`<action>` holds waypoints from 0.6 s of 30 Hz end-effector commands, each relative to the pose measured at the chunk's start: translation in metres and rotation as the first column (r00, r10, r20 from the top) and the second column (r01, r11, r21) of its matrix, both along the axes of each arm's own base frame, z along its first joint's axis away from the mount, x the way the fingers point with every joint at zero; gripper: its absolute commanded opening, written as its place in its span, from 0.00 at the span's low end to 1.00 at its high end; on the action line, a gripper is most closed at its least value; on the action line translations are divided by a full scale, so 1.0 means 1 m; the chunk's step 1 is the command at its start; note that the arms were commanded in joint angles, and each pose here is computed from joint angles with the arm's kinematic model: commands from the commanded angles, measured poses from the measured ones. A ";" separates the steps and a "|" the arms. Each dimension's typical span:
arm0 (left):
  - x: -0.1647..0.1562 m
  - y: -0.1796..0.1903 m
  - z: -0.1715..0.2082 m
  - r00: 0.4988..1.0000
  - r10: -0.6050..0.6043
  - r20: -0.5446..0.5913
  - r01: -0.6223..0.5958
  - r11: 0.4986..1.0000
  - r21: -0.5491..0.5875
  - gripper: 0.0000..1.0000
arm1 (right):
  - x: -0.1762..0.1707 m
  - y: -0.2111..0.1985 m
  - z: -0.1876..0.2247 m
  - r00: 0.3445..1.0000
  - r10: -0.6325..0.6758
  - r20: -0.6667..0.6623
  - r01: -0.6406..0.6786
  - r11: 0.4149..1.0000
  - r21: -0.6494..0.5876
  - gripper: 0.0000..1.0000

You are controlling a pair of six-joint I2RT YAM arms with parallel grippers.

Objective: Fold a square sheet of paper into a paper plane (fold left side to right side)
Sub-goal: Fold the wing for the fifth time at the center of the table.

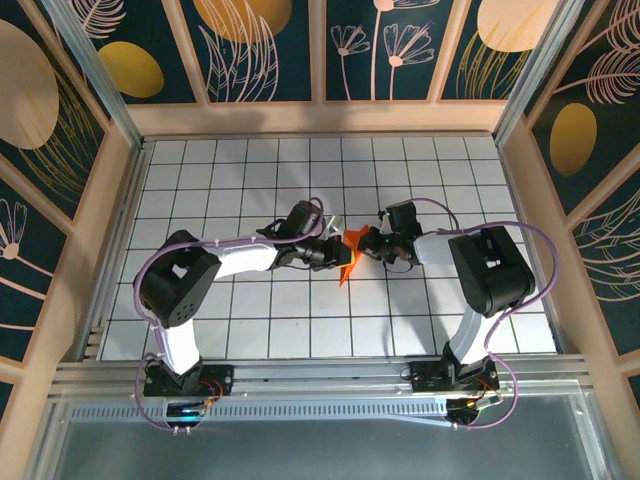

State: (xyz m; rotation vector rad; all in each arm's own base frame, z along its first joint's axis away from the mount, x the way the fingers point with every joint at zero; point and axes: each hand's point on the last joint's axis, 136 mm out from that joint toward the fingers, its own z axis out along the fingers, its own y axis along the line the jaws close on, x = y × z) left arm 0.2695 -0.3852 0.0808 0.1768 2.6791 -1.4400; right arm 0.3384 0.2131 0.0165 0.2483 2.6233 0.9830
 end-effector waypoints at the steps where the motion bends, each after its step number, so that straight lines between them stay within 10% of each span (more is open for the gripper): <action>1: 0.004 -0.007 -0.004 1.000 -0.009 -0.023 0.009 1.000 -0.016 0.02 | -0.026 -0.019 -0.037 0.994 -0.019 -0.112 0.007 0.995 -0.102 0.00; 18: -0.008 0.005 -0.055 0.996 -0.014 -0.089 0.021 0.996 0.083 0.02 | -0.024 -0.019 -0.037 0.993 -0.018 -0.112 0.006 0.994 -0.107 0.00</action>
